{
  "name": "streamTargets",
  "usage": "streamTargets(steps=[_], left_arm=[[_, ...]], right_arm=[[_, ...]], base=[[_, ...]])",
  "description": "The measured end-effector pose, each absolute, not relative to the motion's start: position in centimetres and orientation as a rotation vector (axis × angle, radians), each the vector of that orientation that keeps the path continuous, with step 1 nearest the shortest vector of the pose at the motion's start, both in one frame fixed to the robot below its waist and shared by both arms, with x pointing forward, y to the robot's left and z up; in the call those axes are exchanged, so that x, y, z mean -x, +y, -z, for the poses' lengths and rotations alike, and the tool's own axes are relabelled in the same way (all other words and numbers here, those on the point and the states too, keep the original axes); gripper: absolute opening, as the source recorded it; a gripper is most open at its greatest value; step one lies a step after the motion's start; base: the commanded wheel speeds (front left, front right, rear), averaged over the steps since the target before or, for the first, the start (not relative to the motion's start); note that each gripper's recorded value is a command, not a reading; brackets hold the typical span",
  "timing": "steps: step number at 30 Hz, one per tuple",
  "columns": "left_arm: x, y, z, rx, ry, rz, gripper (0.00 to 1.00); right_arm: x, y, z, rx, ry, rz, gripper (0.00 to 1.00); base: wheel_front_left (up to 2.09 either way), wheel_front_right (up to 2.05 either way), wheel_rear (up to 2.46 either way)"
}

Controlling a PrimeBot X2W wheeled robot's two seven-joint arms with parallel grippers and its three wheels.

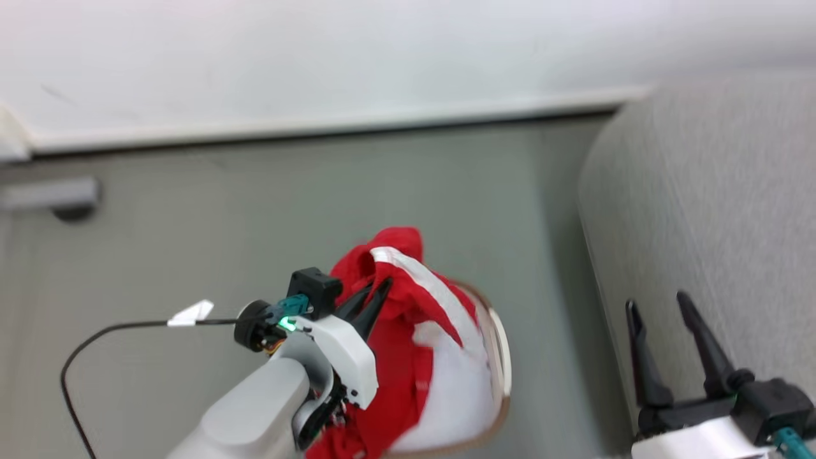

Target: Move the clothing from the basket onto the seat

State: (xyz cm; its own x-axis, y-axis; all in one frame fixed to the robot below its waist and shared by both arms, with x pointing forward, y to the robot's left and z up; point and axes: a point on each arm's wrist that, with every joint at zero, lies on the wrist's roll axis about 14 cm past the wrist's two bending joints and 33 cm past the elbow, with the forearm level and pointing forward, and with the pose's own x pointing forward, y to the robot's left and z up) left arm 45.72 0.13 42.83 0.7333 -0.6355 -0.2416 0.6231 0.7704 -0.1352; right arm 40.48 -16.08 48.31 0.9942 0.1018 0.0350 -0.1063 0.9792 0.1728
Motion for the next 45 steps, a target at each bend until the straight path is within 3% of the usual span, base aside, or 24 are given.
streamTargets(steps=[12, 19, 31, 45], left_arm=[[-42.2, 1.4, -55.9, 0.005, -0.013, 0.656, 0.0], [-40.2, 1.5, -60.5, -0.014, -0.108, 0.666, 0.0], [-38.3, 0.7, -62.4, -0.009, -0.13, 0.704, 0.0], [-36.3, -1.9, -62.2, -0.005, -0.113, 0.795, 0.0]], right_arm=[[-36.5, -13.6, -53.1, -0.16, -0.153, -0.189, 1.0], [-35.2, -11.6, -54.3, -0.133, -0.188, -0.26, 1.0], [-34.9, -6.7, -54.4, 0.046, -0.182, -0.537, 1.0], [-37.6, -0.1, -53.6, 0.174, -0.124, -0.752, 1.0]], base=[[0.0, 0.0, 0.0], [0.0, 0.0, 0.0], [0.0, 0.0, 0.0], [0.0, 0.0, 0.0]])
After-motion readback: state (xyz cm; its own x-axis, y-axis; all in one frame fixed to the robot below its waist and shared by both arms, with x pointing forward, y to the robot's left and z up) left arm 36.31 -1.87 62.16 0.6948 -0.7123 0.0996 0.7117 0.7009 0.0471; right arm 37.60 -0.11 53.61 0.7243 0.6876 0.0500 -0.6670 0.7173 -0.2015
